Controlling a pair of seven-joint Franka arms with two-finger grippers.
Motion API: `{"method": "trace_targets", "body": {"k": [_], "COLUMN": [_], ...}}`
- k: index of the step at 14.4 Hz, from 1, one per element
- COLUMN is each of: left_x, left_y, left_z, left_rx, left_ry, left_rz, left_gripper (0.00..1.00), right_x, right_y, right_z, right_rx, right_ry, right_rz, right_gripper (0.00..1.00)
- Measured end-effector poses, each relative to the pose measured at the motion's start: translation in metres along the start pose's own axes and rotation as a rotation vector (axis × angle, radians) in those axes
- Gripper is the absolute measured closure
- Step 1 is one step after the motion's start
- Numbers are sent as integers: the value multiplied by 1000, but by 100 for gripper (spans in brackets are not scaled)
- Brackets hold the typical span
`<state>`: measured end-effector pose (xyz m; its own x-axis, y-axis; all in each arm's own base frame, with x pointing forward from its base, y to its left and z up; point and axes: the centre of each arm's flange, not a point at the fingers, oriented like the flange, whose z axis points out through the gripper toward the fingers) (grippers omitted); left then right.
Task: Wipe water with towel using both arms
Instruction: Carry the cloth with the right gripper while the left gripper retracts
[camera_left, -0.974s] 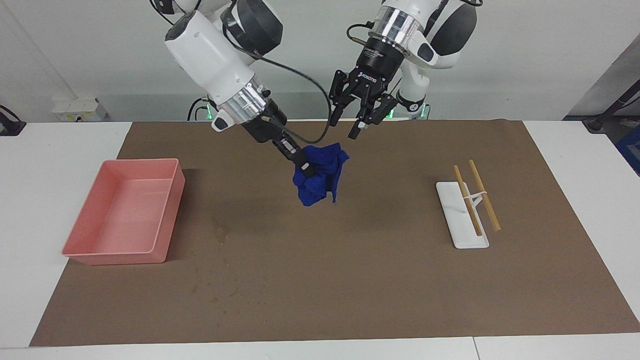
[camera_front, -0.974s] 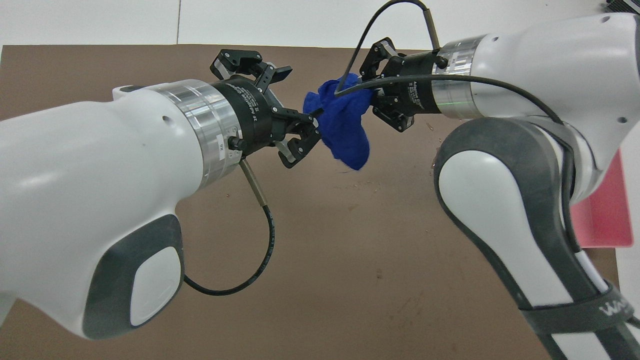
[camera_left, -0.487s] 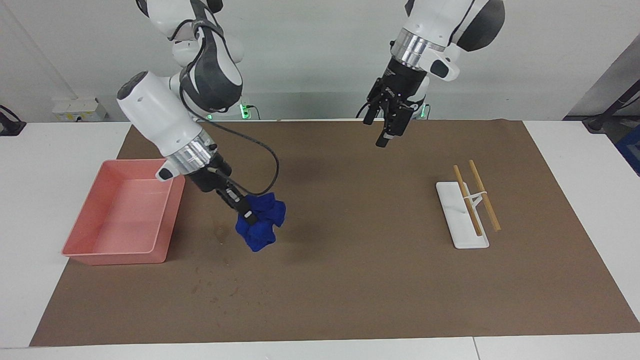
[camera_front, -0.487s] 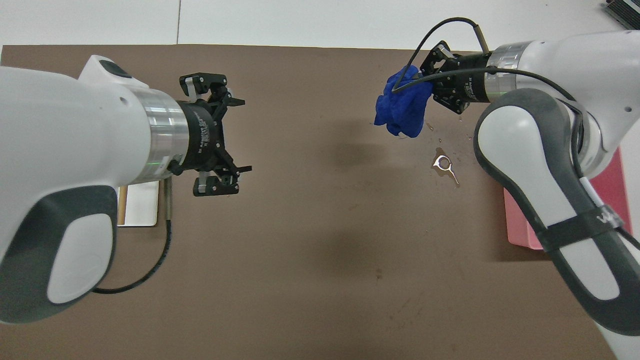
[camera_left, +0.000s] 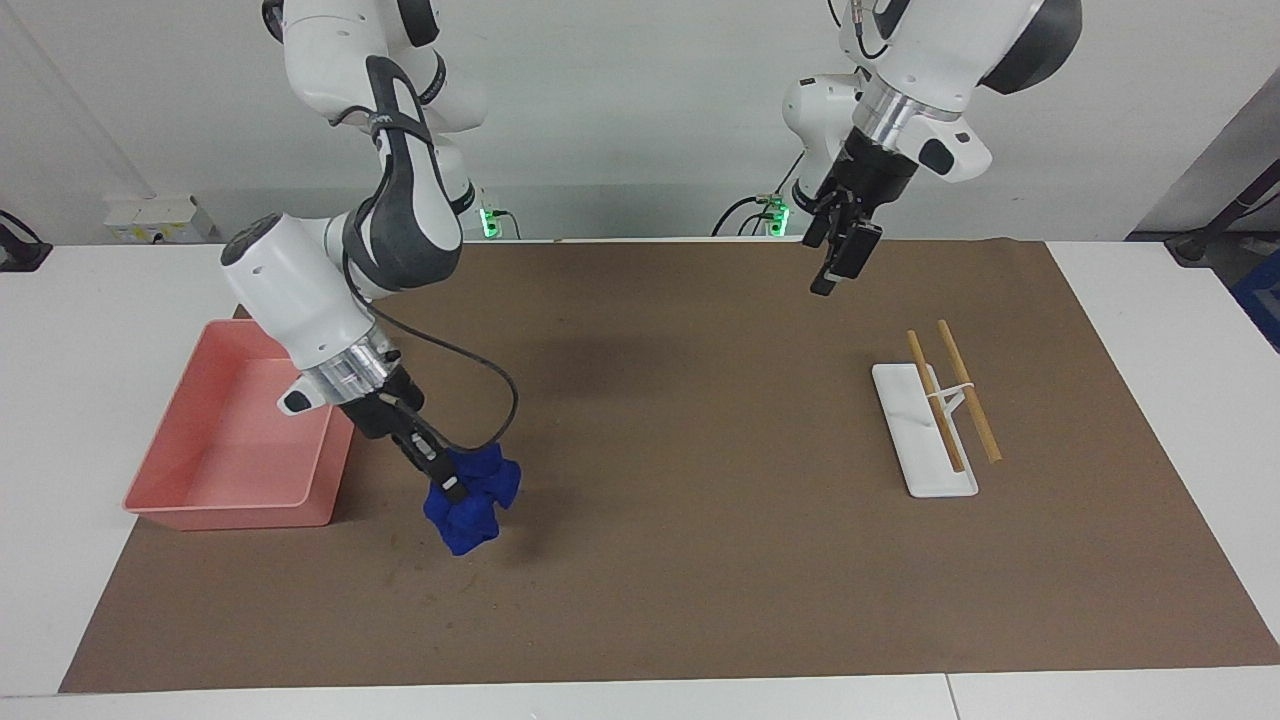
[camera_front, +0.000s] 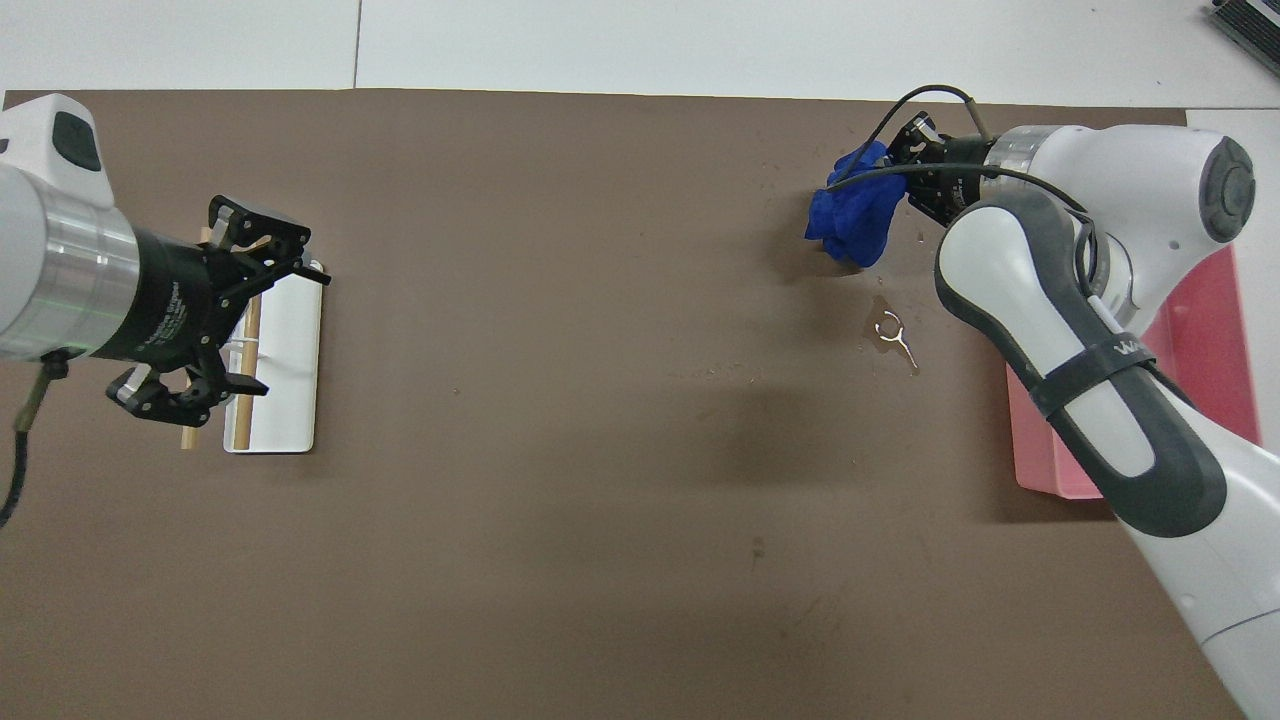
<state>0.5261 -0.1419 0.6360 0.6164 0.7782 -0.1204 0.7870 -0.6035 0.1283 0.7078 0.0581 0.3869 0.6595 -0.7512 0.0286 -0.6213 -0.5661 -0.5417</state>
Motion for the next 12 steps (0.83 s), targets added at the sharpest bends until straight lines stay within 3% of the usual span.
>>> {"method": "trace_targets", "body": {"k": [2,7,9,12], "left_x": [21,97,132,153], "left_y": [-17,-81,-113,-131], "left_z": [5,1,-7,-9], "left_rx": [59,211,223,223], "left_ry": [55,81,68,73], "left_rz": [174,661,749,835], "left_gripper": [0,0,0,0], "right_x": [5,-2,-8,-19], "right_y": [13,67,78,95], "right_z": [19,65,65,54], "right_rx": [-10,-94,-101,-125], "right_ry": [15,-26,-14,-31], "right_rz": [-56,-108,-168,-222], "right_gripper": [90,90,90,90]}}
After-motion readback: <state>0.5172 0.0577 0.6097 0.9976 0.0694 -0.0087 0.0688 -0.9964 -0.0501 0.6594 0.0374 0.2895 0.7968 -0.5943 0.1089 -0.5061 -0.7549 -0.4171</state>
